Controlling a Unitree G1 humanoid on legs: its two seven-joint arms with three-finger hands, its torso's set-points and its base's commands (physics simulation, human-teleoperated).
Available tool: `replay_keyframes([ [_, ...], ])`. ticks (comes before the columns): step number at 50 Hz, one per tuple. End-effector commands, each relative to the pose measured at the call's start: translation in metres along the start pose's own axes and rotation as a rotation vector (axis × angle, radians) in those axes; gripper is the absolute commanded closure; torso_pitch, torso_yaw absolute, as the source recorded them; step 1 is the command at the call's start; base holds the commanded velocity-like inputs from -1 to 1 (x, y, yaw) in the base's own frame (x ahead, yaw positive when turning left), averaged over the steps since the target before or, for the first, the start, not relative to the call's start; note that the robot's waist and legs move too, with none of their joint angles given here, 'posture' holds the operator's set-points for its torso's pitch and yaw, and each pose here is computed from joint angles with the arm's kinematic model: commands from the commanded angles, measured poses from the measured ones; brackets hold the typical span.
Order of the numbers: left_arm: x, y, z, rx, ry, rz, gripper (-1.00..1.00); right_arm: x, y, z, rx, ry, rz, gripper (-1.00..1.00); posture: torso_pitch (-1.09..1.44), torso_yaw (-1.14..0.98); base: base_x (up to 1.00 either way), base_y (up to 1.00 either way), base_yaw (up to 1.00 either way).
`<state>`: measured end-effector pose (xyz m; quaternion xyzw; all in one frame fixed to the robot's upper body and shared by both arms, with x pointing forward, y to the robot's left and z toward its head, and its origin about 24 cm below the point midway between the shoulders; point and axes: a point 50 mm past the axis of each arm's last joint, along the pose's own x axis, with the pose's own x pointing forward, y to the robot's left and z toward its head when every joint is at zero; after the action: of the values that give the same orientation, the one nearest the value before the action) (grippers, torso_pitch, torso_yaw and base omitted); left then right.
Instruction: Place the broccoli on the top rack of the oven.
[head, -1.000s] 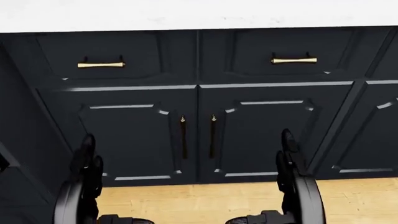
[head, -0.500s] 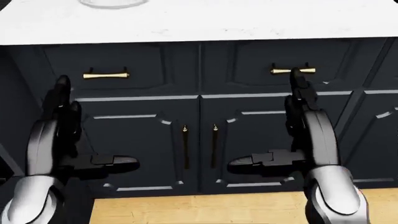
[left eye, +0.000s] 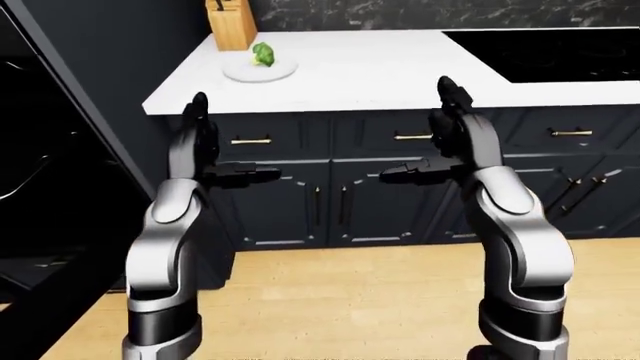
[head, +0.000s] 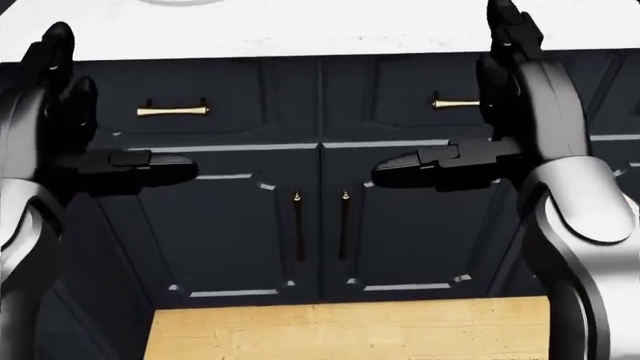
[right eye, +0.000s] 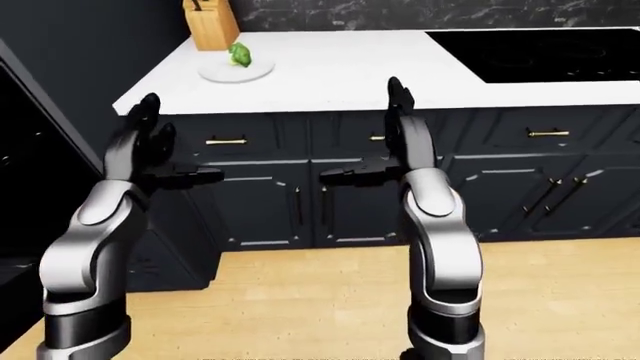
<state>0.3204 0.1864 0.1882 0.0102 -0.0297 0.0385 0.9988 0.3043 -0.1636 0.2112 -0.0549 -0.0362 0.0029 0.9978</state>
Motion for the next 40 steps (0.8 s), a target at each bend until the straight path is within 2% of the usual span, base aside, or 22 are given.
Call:
replay_keyframes([
  [1, 0.0006, -0.0006, 0.0209, 0.003, -0.088, -0.004, -1.00, -0.0018, -0.0031, 0.0186, -0.006, -0.086, -0.013, -1.00, 0.00, 0.00, 0.02, 0.04, 0.00],
  [13, 0.0017, 0.0022, 0.0296, 0.008, -0.102, -0.004, -1.00, -0.0019, -0.0062, 0.0225, -0.009, -0.087, -0.016, -1.00, 0.00, 0.00, 0.13, 0.11, 0.00],
  [40, 0.0019, 0.0039, 0.0230, 0.011, -0.089, 0.002, -1.00, -0.0024, -0.0067, 0.0164, -0.019, -0.074, -0.019, -1.00, 0.00, 0.00, 0.14, 0.14, 0.00],
])
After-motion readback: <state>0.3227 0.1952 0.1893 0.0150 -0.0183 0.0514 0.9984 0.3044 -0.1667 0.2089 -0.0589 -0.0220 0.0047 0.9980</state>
